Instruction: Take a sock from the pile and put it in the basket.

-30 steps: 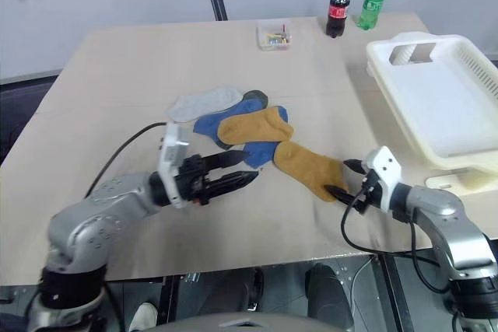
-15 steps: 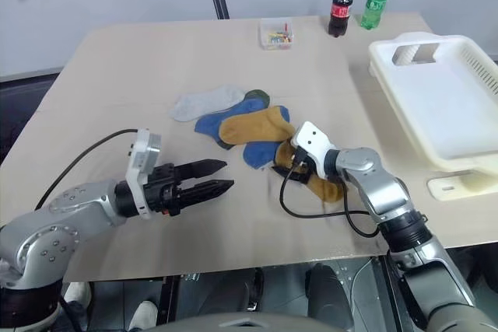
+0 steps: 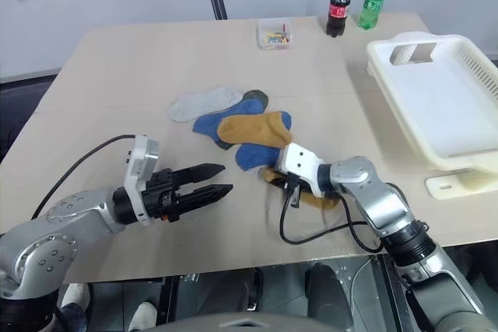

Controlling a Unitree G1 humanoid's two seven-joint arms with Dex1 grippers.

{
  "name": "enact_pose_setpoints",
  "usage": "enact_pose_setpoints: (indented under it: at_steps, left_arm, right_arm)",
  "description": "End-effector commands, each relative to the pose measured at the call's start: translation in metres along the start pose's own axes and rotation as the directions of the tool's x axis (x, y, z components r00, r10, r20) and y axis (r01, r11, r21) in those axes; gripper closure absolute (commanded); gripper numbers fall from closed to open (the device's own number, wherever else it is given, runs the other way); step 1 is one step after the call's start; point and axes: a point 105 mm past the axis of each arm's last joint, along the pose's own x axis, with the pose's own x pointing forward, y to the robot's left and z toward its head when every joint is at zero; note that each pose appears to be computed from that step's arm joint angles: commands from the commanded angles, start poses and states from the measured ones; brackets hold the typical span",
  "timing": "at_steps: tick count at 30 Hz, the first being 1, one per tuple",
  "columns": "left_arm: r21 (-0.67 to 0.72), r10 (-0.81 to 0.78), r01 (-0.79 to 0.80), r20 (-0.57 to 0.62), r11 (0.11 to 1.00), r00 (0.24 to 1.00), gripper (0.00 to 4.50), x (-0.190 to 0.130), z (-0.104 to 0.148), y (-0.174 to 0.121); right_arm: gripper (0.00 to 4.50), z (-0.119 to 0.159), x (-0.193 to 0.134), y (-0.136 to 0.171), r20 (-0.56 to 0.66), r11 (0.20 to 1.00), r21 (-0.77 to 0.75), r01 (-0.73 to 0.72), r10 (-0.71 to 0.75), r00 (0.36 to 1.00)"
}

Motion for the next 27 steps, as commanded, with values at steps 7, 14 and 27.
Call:
enact_pose_setpoints:
  at_steps: [7, 14, 27]
  left_arm:
    - [0.039, -0.031, 0.031, 0.019, 0.999, 0.999, 1.38, 0.0, 0.009, -0.008]
    - [0.023, -0.035, 0.035, 0.019, 0.999, 0.999, 1.38, 0.0, 0.007, -0.007]
    - [0.019, -0.056, 0.056, 0.006, 0.998, 0.998, 1.38, 0.002, 0.006, -0.008]
  right_arm:
    - [4.44, 0.024, 0.004, 0.003, 0.089, 0.988, -0.155, 0.012, 0.002, 0.996]
    - [4.44, 0.041, -0.021, 0.026, 0.085, 0.959, -0.26, -0.112, 0.139, 0.987]
    - [1.85, 0.025, -0.01, 0.018, 0.065, 0.983, -0.173, -0.055, 0.067, 0.996]
